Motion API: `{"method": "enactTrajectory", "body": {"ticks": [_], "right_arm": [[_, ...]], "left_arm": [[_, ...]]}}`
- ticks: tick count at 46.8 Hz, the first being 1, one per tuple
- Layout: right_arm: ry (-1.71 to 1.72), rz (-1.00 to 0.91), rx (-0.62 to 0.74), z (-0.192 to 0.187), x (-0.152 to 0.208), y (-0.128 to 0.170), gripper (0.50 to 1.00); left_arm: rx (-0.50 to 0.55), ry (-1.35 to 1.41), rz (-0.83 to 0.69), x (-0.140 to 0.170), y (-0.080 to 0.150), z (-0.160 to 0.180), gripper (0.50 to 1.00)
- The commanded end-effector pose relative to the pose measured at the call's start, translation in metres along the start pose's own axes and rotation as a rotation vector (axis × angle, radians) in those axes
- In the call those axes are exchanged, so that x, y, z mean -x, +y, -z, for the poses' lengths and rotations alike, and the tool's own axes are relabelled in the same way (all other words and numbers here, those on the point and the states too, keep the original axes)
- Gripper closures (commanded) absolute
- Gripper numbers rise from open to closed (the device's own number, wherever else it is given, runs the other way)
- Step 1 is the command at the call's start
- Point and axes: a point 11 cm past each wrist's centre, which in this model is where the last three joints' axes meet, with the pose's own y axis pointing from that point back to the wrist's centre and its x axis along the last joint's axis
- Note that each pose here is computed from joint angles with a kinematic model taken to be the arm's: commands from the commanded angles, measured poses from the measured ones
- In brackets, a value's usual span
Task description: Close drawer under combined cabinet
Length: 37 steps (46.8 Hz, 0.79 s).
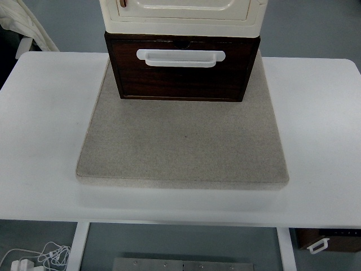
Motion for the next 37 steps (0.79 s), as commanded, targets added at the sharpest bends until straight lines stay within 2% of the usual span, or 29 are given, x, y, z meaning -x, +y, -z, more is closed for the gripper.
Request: {"method": "enactTrajectory", "body": {"ticks": [1,9,17,29,37], "right_arm": [[-0.007,0.001,-0.003,0.001,0.000,0.000,0.548],[-0.004,0.001,-0.002,0.001,0.000,0.000,0.548],[-0.007,0.001,-0.003,0.001,0.000,0.000,0.548],[-0.006,0.001,-0.002,0.001,0.000,0.000,0.548],[-0.003,0.001,-0.002,0.001,0.000,0.000,0.548]], "left_arm": [[-0.045,0.051,-0.025,-0.009,0.005,0.032,0.500],[-0.099,0.151,-0.085,-0.028,0.017,0.077,0.500],[-0.141,0.255,-0.101,-0.024,0.025,0.117,0.500],[-0.165,0.376,-0.158,-0.027,0.034,0.152,0.500],[-0.171,0.409,-0.170,-0.028,0.038,0.162,0.500]]}}
